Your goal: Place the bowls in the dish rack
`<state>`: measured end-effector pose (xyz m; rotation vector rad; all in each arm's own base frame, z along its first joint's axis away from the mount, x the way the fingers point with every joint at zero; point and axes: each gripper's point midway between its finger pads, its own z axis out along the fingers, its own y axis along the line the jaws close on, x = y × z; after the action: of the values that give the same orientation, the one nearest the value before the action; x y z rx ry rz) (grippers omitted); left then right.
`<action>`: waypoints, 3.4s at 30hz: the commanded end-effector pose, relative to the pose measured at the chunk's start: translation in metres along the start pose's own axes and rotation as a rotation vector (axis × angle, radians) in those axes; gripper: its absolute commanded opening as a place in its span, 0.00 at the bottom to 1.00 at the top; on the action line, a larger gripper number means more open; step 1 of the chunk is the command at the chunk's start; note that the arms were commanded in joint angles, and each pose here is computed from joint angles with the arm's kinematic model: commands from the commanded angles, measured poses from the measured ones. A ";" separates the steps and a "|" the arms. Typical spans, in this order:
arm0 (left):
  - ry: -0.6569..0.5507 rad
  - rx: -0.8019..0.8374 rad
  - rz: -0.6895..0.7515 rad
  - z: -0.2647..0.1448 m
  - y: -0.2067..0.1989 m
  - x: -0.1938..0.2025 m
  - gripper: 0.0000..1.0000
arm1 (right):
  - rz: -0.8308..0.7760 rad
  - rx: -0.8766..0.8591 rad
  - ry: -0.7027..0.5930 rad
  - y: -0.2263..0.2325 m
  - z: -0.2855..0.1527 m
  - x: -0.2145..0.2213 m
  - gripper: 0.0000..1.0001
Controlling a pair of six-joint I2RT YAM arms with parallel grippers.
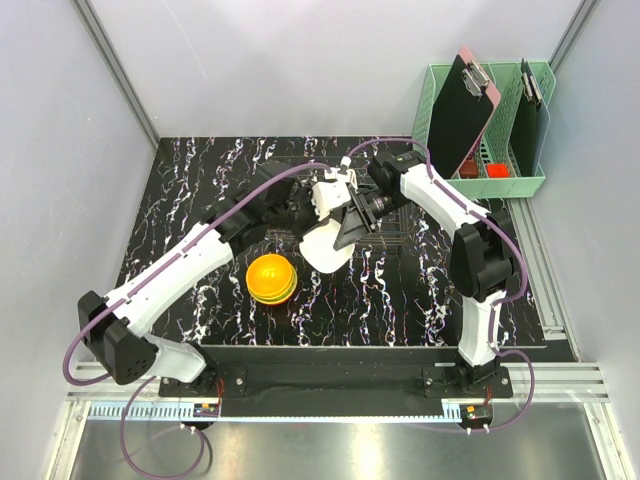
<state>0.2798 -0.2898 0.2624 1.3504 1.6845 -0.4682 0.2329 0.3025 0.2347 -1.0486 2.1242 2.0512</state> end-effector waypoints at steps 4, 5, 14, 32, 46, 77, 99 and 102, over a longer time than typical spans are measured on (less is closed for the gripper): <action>-0.042 -0.065 0.044 -0.023 0.005 -0.008 0.00 | 0.069 0.010 -0.007 0.008 -0.010 0.000 0.85; -0.050 -0.062 0.047 -0.026 0.003 -0.010 0.00 | 0.069 0.010 -0.008 0.007 -0.010 -0.001 0.83; -0.074 0.017 0.029 -0.027 -0.013 -0.012 0.00 | 0.047 0.008 0.006 0.007 -0.008 -0.005 0.83; -0.089 0.058 0.017 -0.024 -0.018 -0.018 0.00 | 0.050 -0.008 0.070 0.006 0.005 0.007 0.62; -0.096 0.027 0.022 -0.028 -0.012 -0.023 0.00 | 0.083 0.016 0.147 -0.004 0.018 0.019 0.98; -0.132 -0.148 -0.056 -0.054 0.019 -0.050 0.00 | -0.018 0.040 -0.048 0.029 -0.035 -0.008 1.00; -0.170 -0.103 0.155 -0.067 -0.009 -0.061 0.00 | -0.047 -0.111 -0.281 0.085 -0.085 -0.053 1.00; -0.189 -0.061 0.171 -0.056 -0.015 -0.073 0.00 | -0.058 -0.112 -0.269 0.086 -0.080 -0.052 1.00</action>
<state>0.2398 -0.2683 0.3223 1.3392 1.5362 -0.3981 0.2898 0.2397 0.3018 -0.7912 2.0217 1.9161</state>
